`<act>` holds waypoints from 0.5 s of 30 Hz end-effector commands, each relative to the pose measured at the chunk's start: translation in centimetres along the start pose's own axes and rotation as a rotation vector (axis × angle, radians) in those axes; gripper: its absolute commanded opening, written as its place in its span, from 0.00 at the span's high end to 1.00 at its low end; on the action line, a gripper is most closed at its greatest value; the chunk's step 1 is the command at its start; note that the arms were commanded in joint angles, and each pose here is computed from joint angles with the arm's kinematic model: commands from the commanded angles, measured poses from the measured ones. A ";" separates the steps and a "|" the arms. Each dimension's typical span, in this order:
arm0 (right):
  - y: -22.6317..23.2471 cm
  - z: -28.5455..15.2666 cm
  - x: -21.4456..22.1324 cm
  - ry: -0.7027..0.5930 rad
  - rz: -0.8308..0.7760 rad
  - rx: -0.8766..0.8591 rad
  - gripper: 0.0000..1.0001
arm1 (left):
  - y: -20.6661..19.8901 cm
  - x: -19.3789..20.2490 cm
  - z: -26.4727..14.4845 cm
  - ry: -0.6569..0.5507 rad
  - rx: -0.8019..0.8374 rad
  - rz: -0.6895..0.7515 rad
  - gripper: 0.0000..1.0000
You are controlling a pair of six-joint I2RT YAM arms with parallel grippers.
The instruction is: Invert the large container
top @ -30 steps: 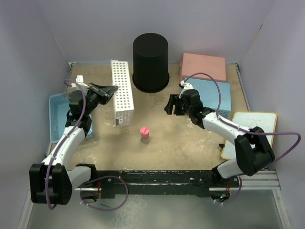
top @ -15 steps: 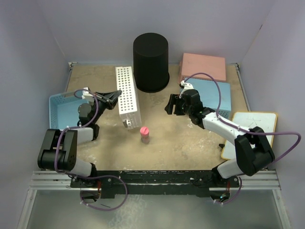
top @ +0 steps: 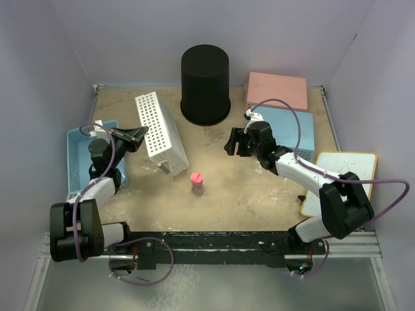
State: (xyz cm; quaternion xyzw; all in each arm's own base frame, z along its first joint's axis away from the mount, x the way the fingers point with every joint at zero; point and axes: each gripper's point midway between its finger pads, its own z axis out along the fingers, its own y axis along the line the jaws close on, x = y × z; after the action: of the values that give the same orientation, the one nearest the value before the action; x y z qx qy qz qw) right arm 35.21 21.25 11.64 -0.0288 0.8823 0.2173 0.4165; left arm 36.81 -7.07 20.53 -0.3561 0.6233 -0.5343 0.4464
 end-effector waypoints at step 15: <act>1.1 -0.4 -2.2 -0.063 -0.001 -0.027 0.28 | 8.0 -1.7 -4.9 0.041 -0.577 0.372 0.72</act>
State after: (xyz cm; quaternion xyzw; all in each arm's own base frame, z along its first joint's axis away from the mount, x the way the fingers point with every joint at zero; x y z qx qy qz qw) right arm 35.21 21.25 11.64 -0.0288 0.8823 0.2173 0.4165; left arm 36.11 -4.26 18.14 -0.3262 0.7426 -0.3590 0.4617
